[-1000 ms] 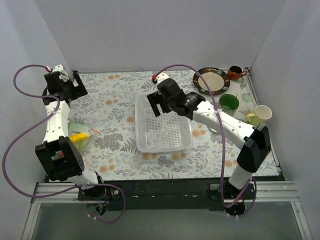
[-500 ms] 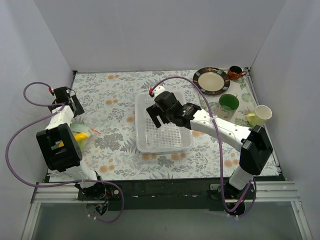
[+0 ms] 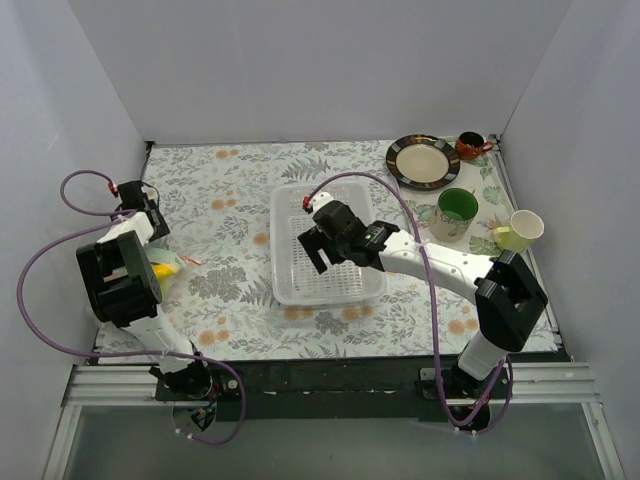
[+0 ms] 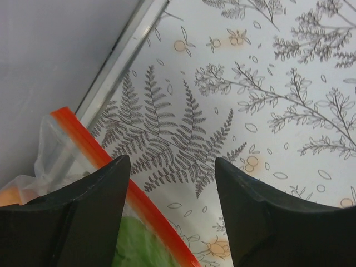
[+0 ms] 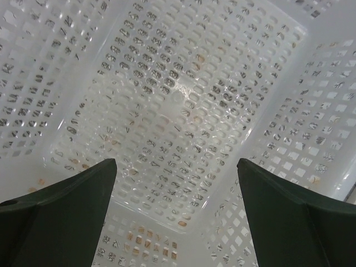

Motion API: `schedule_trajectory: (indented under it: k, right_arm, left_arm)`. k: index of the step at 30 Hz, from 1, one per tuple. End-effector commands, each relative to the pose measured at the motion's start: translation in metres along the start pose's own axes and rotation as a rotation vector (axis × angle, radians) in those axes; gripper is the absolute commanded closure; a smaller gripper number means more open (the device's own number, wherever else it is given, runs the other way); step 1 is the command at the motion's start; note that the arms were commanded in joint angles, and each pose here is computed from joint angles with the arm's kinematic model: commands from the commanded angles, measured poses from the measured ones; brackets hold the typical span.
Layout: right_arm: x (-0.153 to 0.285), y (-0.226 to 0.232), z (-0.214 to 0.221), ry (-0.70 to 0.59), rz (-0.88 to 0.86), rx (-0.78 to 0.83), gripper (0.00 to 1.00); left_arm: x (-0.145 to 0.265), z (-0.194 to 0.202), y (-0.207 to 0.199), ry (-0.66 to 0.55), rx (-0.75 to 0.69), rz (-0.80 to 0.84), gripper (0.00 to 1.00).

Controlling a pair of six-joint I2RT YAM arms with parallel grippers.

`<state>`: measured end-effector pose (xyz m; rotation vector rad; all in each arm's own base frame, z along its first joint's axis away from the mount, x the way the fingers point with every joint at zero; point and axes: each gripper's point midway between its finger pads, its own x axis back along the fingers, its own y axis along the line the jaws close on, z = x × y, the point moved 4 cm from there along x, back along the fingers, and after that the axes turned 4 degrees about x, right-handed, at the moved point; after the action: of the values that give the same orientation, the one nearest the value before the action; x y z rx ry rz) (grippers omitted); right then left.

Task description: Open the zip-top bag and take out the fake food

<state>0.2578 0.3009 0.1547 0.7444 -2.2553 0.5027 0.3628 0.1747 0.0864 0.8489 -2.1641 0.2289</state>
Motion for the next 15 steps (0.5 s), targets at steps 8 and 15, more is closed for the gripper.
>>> schedule_trajectory:
  k: [8, 15]
  right_arm:
    - [0.016, 0.010, 0.049, 0.007, -0.078, -0.108, 0.02]
    - [0.025, 0.020, 0.103, 0.073, -0.096, -0.167, 0.02]
  left_arm:
    - [0.038, 0.002, -0.035, -0.019, -0.053, 0.199, 0.75]
    - [0.105, -0.017, -0.107, 0.008, -0.076, 0.416, 1.00]
